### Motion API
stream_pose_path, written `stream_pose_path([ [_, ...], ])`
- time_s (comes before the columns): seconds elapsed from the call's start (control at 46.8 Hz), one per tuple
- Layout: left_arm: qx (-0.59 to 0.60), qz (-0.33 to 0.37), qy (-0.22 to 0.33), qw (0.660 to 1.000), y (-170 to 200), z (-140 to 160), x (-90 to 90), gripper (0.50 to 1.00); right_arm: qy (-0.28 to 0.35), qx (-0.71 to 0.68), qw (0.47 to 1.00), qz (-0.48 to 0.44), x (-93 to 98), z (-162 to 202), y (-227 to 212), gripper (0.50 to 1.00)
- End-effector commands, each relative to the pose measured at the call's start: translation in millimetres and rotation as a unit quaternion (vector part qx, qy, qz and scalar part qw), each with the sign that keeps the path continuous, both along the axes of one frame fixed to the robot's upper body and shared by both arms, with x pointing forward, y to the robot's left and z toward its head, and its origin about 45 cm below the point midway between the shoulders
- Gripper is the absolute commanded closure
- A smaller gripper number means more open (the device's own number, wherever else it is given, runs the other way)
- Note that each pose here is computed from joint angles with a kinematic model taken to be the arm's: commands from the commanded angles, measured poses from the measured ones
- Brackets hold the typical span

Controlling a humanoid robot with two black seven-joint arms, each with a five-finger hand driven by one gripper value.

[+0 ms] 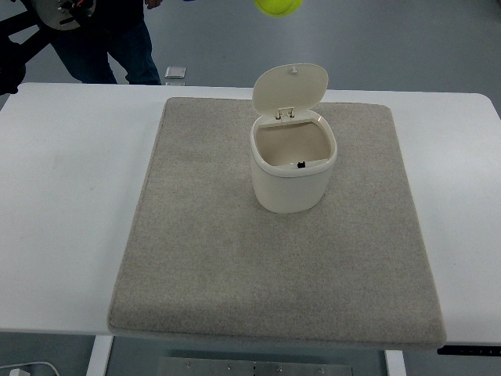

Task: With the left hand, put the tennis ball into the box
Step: 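Lift the tennis ball with the left hand high above the mat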

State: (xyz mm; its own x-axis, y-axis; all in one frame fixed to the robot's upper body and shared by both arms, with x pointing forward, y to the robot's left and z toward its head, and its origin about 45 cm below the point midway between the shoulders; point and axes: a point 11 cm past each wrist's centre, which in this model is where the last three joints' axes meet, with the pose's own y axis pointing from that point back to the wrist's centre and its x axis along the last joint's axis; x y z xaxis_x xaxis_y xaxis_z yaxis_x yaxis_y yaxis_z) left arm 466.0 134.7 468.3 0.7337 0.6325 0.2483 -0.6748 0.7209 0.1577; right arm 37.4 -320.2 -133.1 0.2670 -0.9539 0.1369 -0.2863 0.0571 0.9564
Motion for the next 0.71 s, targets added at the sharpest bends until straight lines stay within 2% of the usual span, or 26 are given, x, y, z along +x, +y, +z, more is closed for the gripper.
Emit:
stream_pose_path([
  [0.0,0.001,-0.011,-0.001,1.000,-7.4,0.4,-3.2,1.000,0.000,0.000,1.000,0.000,0.0,0.0,0.0,0.560],
  [0.342,0.001,-0.057,-0.020,0.998,-31.7,5.7,-21.9,1.000,0.000,0.000,1.000,0.000,0.0,0.0,0.0,0.562],
  [0.684,0.066,-0.113,-0.008,0.991,-45.0,-24.6,-37.7,1.000,0.000,0.000,1.000,0.000,0.0,0.0,0.0,0.562],
])
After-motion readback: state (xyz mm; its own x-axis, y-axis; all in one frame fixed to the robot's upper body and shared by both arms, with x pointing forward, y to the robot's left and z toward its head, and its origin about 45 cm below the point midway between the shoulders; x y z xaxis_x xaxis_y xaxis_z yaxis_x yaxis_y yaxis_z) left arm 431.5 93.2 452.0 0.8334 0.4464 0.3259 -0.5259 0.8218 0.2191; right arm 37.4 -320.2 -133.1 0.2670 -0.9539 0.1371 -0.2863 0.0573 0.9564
